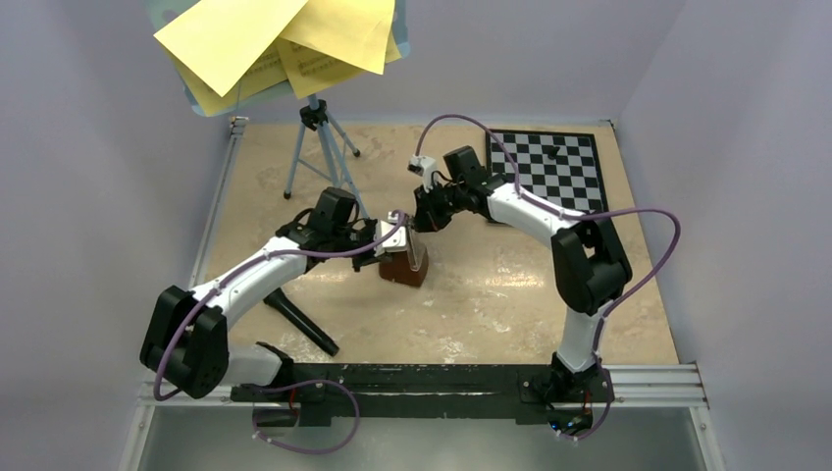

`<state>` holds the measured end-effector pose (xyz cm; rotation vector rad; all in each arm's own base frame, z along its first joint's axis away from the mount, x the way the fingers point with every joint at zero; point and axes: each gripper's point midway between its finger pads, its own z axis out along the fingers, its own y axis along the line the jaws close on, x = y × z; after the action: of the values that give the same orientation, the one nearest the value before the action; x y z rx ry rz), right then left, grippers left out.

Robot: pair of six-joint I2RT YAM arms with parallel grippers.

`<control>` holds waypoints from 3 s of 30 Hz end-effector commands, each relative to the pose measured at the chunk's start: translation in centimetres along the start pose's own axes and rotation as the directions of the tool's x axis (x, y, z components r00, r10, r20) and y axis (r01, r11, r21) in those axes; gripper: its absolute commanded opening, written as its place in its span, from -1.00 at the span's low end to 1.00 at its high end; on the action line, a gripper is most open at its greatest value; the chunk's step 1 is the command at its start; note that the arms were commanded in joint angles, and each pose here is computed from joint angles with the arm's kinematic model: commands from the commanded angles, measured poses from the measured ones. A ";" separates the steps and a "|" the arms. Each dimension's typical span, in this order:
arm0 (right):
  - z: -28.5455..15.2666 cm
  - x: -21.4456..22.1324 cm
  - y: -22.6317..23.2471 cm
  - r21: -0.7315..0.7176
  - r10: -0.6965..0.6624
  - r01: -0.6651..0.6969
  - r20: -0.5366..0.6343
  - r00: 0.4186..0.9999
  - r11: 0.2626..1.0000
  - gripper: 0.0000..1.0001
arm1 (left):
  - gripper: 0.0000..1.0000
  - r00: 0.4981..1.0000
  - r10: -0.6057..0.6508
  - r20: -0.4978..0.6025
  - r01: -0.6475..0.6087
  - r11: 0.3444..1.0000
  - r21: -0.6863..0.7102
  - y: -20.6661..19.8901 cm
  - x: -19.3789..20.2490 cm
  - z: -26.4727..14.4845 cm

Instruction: Pack up the instrument practice props

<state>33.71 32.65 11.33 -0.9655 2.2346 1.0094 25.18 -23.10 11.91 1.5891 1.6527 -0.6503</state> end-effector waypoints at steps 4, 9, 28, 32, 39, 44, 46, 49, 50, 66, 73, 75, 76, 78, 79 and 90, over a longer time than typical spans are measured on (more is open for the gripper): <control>-3.4 0.6 0.8 0.040 -0.043 0.042 0.023 0.999 0.998 -1.00 | -1.00 0.993 0.121 -0.003 -0.118 0.963 -0.242 7.3 -1.3 -1.1; -4.2 0.8 1.4 0.033 -0.066 0.065 0.029 0.997 0.997 -1.00 | -1.00 0.994 0.104 -0.013 -0.104 0.956 -0.276 9.4 -0.9 -1.2; -11.1 -5.5 3.3 0.054 -0.317 0.312 0.144 0.938 0.949 -0.84 | 0.27 0.931 -0.357 -0.076 0.360 0.933 0.030 -2.8 2.0 -3.0; -9.2 -6.5 -0.1 0.126 -0.311 0.299 0.093 0.946 0.946 -0.99 | 0.14 0.964 -0.264 0.022 0.261 0.962 0.077 -3.2 -0.4 -1.6; -6.8 -5.7 -1.7 0.130 -0.140 0.126 0.101 0.985 0.983 -1.00 | 0.21 0.971 -0.237 0.023 0.237 0.951 -0.199 5.2 -1.0 0.7; -7.0 -3.4 -0.1 0.092 -0.104 0.097 0.084 0.991 0.991 -1.00 | 0.32 0.987 -0.162 0.009 0.159 0.953 -0.258 8.2 -0.7 1.0; -7.1 -2.8 0.5 0.087 -0.103 0.096 0.078 0.992 0.992 -1.00 | 0.32 0.986 -0.168 0.003 0.164 0.958 -0.236 8.4 -0.7 1.1; -7.2 -2.3 1.0 0.072 -0.098 0.092 0.077 0.992 0.993 -1.00 | 0.34 0.988 -0.154 -0.018 0.148 0.972 -0.183 7.3 -0.2 0.9; -7.4 -2.4 1.1 0.072 -0.101 0.095 0.081 0.992 0.993 -1.00 | 0.34 0.988 -0.149 -0.029 0.142 0.975 -0.172 6.7 0.0 0.5; -14.3 -8.2 7.6 0.020 -0.338 0.346 0.278 0.899 0.938 0.06 | 0.99 0.878 -0.473 -0.077 0.462 0.878 -0.126 1.8 4.5 0.2; -12.6 -11.5 7.8 -0.016 -0.324 0.345 0.303 0.896 0.939 0.24 | 0.99 0.805 -0.589 0.065 0.592 0.795 -0.129 3.6 2.7 0.0; -11.4 -11.3 7.2 -0.026 -0.291 0.307 0.253 0.922 0.951 0.24 | 0.99 0.740 -0.664 0.103 0.672 0.735 -0.091 4.1 2.0 0.1; -10.8 -10.9 7.0 -0.046 -0.246 0.263 0.228 0.942 0.964 0.23 | 0.98 0.667 -0.735 0.122 0.744 0.665 -0.064 4.2 1.6 0.1; -10.2 -10.5 6.4 -0.057 -0.190 0.205 0.200 0.961 0.977 0.20 | 0.98 0.530 -0.834 0.151 0.843 0.538 0.010 4.4 0.6 0.2; -10.0 -10.1 6.2 -0.056 -0.195 0.209 0.192 0.962 0.976 0.20 | 0.98 0.480 -0.861 0.168 0.871 0.490 0.024 4.4 0.3 0.3; -8.9 -9.2 7.8 -0.227 -0.017 0.050 0.145 0.989 0.973 0.30 | 0.91 0.235 -0.923 0.305 0.970 0.244 -0.007 4.9 4.1 1.5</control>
<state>32.84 32.02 24.10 -1.0690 1.9678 1.1307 28.44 -21.32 7.60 0.2728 2.3670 -1.1075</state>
